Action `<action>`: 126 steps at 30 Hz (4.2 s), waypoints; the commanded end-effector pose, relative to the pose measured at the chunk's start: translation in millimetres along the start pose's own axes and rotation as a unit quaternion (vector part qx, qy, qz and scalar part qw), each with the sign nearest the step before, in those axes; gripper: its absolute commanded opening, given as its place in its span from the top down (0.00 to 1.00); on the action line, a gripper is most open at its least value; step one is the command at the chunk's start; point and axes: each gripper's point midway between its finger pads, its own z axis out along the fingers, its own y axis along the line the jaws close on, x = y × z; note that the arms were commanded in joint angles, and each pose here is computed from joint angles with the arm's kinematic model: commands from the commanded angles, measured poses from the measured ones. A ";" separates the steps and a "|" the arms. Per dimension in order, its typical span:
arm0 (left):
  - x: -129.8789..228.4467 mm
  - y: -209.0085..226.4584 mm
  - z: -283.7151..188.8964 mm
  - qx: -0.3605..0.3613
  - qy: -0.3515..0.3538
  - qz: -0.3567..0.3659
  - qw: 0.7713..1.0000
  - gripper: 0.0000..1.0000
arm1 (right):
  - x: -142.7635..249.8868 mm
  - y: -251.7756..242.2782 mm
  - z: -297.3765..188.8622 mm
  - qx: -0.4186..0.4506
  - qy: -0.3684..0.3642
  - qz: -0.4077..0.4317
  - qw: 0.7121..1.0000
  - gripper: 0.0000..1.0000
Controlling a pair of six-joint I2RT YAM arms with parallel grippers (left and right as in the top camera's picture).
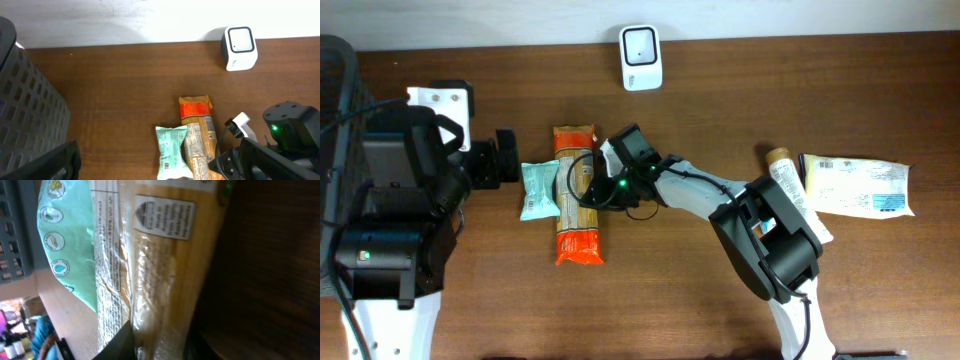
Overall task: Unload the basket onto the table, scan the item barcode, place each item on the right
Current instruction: 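Grasp the orange-capped pasta pack with the right gripper and lift it, then hold the pasta pack at the scanner with the right gripper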
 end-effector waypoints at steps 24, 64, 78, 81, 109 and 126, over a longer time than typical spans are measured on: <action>-3.0 2.1 -3.5 -0.005 -0.007 0.005 1.000 0.01 | 57.6 -44.9 -108.8 0.532 0.064 -0.265 0.802 0.44; -3.0 2.1 -3.5 -0.005 -0.007 0.005 1.000 0.01 | 57.8 -70.3 -130.1 0.018 0.115 -0.069 0.991 0.57; -3.0 2.1 -3.5 -0.005 -0.007 0.005 1.000 0.01 | 37.8 -75.7 -99.7 0.041 0.082 -0.062 0.994 0.37; -3.0 2.1 -3.5 -0.005 -0.007 0.005 1.000 0.01 | 29.4 -77.8 -97.9 0.050 0.066 -0.063 0.995 0.37; -3.0 2.1 -3.5 -0.005 -0.007 0.005 1.000 0.01 | 10.3 99.4 -307.8 -0.209 -0.138 -0.233 0.940 0.96; -3.0 2.1 -3.3 -0.004 -0.006 0.005 1.000 0.01 | -214.7 -20.3 -311.8 0.770 -0.269 -0.404 0.415 0.96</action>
